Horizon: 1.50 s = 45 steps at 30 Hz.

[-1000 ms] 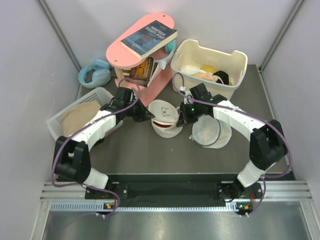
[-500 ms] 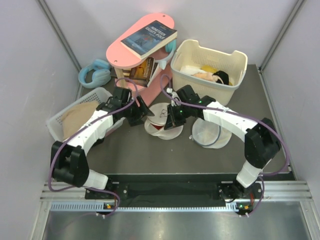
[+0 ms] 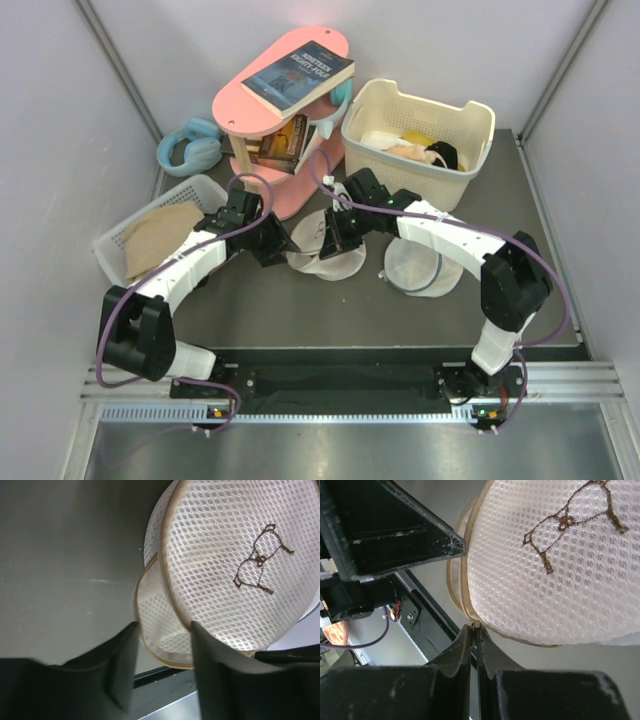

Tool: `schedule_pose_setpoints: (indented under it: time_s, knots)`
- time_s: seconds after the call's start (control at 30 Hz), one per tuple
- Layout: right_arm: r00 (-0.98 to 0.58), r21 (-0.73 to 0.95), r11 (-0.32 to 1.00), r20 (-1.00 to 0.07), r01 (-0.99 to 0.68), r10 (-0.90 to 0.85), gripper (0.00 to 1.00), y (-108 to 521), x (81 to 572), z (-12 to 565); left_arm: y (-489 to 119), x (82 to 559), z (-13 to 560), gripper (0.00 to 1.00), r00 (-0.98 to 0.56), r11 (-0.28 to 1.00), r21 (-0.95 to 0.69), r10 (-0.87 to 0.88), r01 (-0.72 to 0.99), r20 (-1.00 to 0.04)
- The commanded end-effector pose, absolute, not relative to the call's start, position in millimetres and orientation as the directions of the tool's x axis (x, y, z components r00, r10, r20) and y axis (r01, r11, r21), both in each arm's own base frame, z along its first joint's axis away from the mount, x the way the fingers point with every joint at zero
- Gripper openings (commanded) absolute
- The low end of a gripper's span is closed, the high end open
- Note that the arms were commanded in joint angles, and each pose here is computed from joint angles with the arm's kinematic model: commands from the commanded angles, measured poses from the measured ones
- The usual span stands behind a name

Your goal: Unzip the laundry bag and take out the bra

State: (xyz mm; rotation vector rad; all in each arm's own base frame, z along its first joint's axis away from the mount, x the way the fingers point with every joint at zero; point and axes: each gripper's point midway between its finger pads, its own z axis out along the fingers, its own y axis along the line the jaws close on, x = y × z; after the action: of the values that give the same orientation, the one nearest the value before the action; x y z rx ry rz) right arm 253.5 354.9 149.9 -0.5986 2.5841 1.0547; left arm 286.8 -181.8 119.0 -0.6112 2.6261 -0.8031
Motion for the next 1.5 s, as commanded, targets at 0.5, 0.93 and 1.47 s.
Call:
schedule_pose_setpoints:
  time_s: [0.5, 0.93, 1.47]
  knots:
    - [-0.860, 0.568, 0.667, -0.450, -0.483, -0.240, 0.00, 333.1, 269.3, 162.5, -181.0, 291.4, 101.4, 0.00, -0.843, 0.745, -0.589, -0.504, -0.314, -0.189]
    - [-0.854, 0.485, 0.746, -0.472, -0.457, -0.217, 0.00, 266.2, 309.0, 143.9, -175.8, 293.3, 97.7, 0.00, -0.842, 0.770, -0.565, -0.490, -0.297, -0.225]
    - [-0.861, 0.500, 0.738, -0.461, -0.453, -0.216, 0.00, 265.5, 305.0, 140.5, -193.5, 314.9, 172.2, 0.59, -0.749, 0.610, -0.753, -0.613, -0.247, -0.252]
